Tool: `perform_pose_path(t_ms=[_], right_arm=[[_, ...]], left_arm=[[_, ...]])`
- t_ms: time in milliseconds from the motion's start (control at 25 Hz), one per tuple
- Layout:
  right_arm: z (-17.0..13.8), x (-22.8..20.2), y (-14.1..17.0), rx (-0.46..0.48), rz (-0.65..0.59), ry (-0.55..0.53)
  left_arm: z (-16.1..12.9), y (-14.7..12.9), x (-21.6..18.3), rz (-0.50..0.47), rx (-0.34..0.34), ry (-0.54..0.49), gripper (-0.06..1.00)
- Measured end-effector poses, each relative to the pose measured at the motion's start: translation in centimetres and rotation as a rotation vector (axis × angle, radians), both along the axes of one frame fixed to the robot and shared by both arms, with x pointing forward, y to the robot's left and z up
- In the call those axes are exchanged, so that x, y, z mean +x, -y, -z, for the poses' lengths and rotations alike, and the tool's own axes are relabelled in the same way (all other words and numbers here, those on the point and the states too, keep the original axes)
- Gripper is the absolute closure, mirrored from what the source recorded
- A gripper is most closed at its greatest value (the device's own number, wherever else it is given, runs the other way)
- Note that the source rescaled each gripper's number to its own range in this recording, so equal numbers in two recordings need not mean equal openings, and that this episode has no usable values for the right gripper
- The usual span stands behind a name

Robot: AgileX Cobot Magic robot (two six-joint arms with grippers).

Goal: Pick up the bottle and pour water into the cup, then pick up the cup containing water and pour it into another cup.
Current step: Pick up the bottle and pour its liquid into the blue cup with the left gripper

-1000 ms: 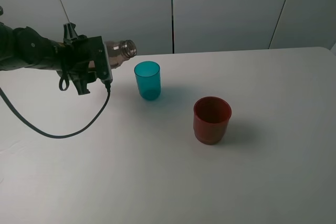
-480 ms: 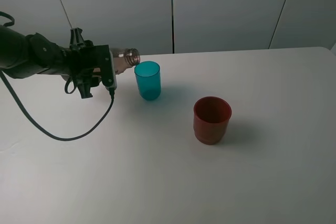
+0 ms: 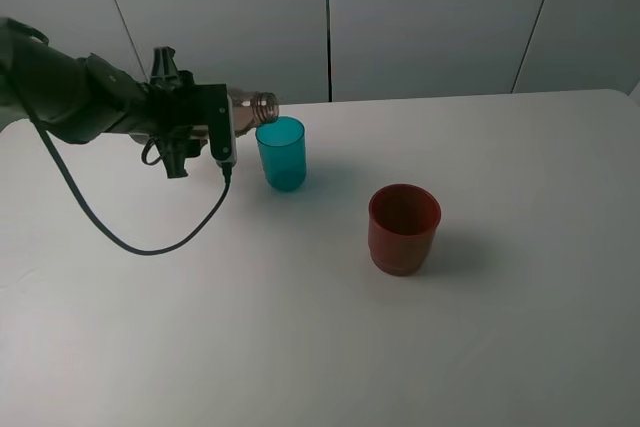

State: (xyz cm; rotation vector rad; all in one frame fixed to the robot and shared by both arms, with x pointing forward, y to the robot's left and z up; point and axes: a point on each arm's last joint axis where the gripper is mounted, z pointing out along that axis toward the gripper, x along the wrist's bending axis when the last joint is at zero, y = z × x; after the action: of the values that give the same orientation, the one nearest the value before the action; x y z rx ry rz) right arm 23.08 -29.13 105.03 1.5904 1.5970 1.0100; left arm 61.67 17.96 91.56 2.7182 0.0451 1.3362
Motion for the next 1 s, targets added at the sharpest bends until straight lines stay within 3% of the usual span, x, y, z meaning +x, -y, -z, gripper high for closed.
perform_pose_path(t_ms=[400, 1000], right_arm=[[0.0, 0.0, 0.0, 0.0, 0.0, 0.0], [0.0, 0.0, 0.0, 0.0, 0.0, 0.0]], left_arm=[[0.14, -0.02, 0.21, -0.012, 0.012, 0.013, 0.94], [0.02, 0.14, 0.29, 0.051, 0.064, 0.035, 0.94]])
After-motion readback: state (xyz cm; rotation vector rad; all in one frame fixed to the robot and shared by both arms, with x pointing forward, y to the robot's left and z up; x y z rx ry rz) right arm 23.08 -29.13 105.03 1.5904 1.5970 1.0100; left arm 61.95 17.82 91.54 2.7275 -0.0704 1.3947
